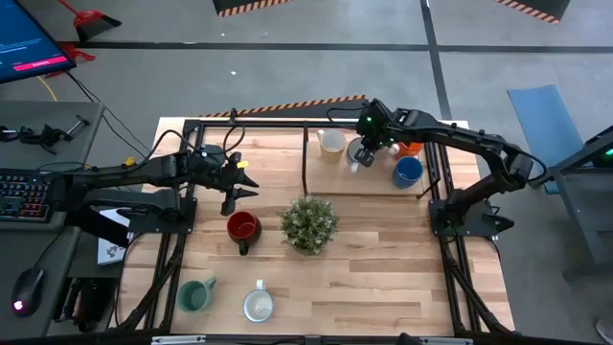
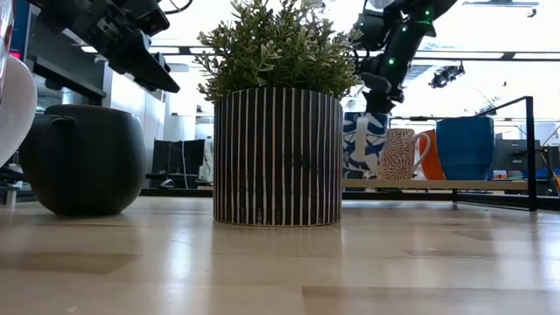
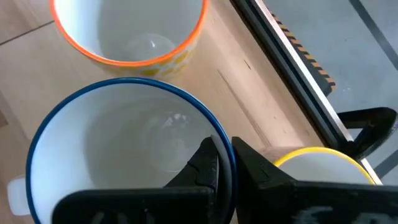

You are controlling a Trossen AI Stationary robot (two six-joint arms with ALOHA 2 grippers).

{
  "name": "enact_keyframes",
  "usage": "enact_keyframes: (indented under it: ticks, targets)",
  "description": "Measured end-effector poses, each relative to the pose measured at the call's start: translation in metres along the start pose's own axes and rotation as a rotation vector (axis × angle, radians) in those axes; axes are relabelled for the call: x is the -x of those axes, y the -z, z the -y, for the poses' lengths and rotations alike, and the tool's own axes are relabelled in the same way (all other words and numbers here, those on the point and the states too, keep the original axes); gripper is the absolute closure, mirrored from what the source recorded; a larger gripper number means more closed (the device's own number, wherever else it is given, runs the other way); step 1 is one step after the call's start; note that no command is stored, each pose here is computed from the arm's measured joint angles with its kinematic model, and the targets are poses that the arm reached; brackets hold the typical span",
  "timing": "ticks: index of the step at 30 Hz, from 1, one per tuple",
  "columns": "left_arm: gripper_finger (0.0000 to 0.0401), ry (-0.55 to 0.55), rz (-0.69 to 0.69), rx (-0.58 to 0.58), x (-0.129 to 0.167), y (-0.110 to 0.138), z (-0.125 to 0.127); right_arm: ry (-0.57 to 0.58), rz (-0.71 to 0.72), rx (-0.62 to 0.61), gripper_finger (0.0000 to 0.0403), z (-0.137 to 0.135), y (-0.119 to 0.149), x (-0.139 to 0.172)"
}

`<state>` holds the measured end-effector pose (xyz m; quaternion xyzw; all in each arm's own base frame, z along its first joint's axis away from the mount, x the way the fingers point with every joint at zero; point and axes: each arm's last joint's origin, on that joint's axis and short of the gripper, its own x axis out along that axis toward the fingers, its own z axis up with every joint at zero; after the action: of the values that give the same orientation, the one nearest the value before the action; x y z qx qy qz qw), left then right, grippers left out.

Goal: Place coffee mugs
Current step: Put the patterned blue mug on the shelf

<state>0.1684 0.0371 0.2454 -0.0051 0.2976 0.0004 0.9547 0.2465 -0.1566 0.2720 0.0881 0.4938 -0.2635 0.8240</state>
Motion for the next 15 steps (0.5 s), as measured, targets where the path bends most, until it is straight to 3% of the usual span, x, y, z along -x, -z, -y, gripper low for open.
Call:
enact_keyframes:
  ticks: [9,15]
  targets:
    - [0.0298,-0.012,-0.002,-0.008,0.000,0.000,0.000,-0.008,-0.044,0.020,0.0403,0.002,-0.005,-0.029]
    - [0.0298,-0.012,-0.001,-0.008,0.000,0.000,0.000,-0.030,-0.034,0.000,0.0403,0.009,-0.008,-0.029]
